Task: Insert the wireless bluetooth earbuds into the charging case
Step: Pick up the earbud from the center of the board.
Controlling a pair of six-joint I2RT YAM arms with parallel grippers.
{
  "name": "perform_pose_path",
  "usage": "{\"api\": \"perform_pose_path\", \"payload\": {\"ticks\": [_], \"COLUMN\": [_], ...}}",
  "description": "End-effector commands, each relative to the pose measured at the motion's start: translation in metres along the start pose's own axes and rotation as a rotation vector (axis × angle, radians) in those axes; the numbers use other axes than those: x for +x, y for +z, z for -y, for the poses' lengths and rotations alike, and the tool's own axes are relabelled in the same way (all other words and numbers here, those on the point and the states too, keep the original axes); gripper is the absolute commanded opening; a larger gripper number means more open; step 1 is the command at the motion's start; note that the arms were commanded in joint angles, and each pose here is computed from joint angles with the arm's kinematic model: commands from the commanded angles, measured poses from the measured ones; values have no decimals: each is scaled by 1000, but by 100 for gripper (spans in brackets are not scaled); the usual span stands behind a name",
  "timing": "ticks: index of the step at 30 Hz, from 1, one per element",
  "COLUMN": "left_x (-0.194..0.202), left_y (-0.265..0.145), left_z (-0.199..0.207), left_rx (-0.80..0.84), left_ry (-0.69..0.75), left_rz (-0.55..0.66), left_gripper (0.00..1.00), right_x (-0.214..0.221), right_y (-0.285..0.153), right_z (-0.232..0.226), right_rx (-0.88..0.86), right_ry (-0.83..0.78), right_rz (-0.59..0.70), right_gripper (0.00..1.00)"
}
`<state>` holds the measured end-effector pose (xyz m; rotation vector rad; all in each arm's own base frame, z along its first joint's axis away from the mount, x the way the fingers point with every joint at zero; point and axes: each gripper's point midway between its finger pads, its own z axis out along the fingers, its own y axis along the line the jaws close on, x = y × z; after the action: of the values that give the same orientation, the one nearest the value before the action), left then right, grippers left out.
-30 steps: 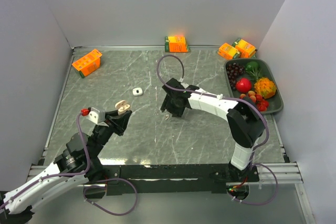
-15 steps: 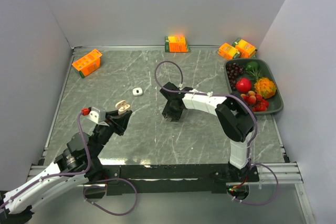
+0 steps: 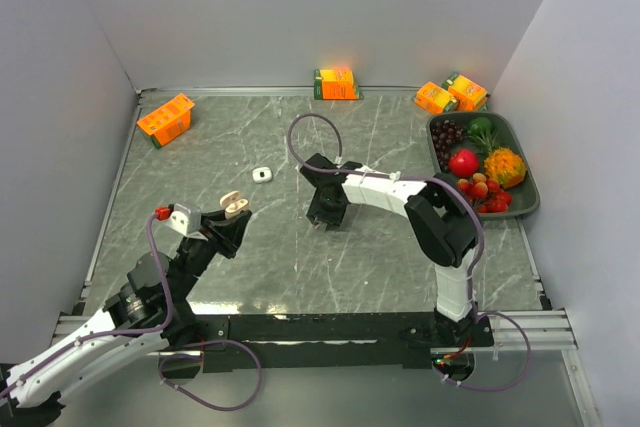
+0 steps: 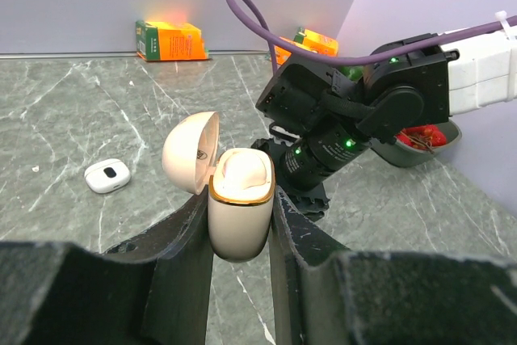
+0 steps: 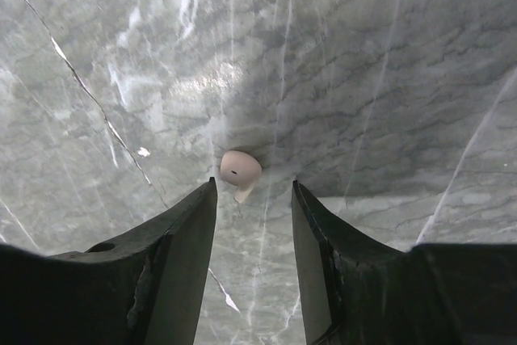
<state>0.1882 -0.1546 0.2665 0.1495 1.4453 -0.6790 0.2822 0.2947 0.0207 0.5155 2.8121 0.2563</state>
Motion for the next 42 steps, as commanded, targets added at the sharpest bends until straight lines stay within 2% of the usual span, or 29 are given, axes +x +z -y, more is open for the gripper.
{"api": "perform_pose_path", "payload": {"ticks": [1, 14, 23, 31, 37, 40, 42], "left_x": [-17, -17, -18, -18, -18, -18, -18], "left_y": [0, 0, -1, -1, -1, -2, -2], "left_z": [3, 1, 0, 3, 3, 3, 3], "left_rx": [-2, -13, -13, 0, 1, -1, 0], "left_ry": [-28, -31, -35, -36, -41, -42, -41], "left_rz": [40, 41, 42, 42, 39, 38, 36], "left_gripper": [1, 1, 1, 1, 1, 1, 1], "right_x": [-21, -27, -33, -25, -29, -40, -58], "right_y": [6, 16, 21, 23, 10, -9, -34], "right_z": [-1, 7, 4, 14, 15, 15, 16], "right_rx": [41, 128, 170, 177, 172, 170, 163], "right_ry": [-17, -21, -42, -37, -54, -96, -132], "right_rz": [57, 76, 79, 66, 97, 144, 225], "right_gripper": [50, 48, 42, 26, 0, 0, 0]}}
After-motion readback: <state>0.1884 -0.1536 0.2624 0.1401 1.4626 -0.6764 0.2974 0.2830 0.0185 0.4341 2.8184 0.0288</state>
